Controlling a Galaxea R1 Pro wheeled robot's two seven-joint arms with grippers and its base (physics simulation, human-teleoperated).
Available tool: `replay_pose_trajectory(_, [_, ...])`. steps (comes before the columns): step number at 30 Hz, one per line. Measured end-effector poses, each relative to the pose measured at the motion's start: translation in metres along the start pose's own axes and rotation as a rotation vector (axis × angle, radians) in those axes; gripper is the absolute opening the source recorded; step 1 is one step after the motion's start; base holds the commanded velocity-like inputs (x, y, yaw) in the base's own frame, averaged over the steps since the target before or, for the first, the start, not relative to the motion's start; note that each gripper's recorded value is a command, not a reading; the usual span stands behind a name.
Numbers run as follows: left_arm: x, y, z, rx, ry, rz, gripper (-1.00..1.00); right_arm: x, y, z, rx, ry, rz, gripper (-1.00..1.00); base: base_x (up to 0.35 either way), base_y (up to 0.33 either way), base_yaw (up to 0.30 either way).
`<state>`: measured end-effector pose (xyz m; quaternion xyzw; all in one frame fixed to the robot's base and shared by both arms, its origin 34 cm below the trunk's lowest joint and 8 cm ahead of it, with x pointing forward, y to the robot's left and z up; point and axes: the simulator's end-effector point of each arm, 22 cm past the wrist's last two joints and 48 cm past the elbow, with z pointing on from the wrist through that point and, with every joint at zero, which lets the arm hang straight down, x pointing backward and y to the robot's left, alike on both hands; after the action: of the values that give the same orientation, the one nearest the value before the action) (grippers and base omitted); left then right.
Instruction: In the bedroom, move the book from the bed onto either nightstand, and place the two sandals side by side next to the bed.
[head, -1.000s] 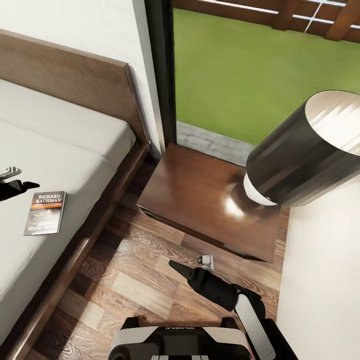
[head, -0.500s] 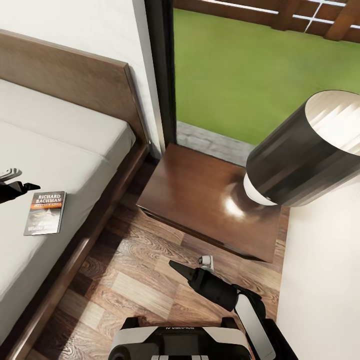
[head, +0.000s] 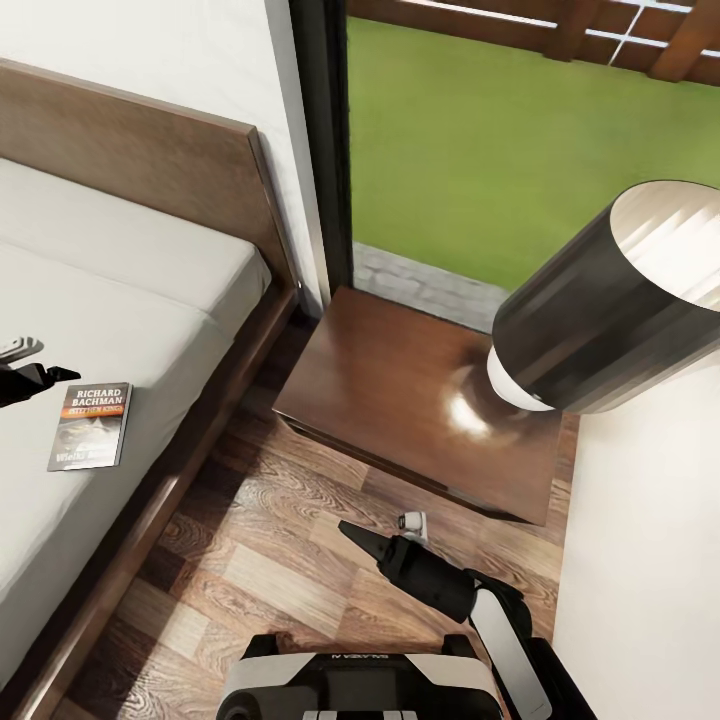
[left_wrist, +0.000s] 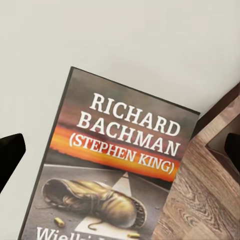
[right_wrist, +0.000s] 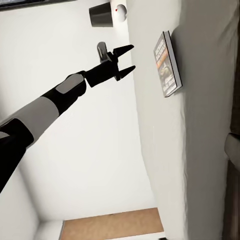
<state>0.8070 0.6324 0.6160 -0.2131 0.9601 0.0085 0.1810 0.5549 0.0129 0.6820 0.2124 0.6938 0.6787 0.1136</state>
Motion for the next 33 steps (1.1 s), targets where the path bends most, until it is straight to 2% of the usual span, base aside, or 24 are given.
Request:
replay_pose_trajectory(11, [0.0014, -0.0007, 0.0006, 0.0, 0.005, 0.002, 1.0, -0.0004, -0.0102, -0.0008, 0.043, -0.004, 0.006, 1.0, 0.0, 0.0, 0.0])
replay_pose_trajectory(33, [0.0025, -0.0015, 0.0013, -0.001, 0.009, 0.005, 1.0, -0.0009, -0.0103, -0.0009, 0.043, -0.005, 0.006, 1.0, 0.0, 0.0, 0.0])
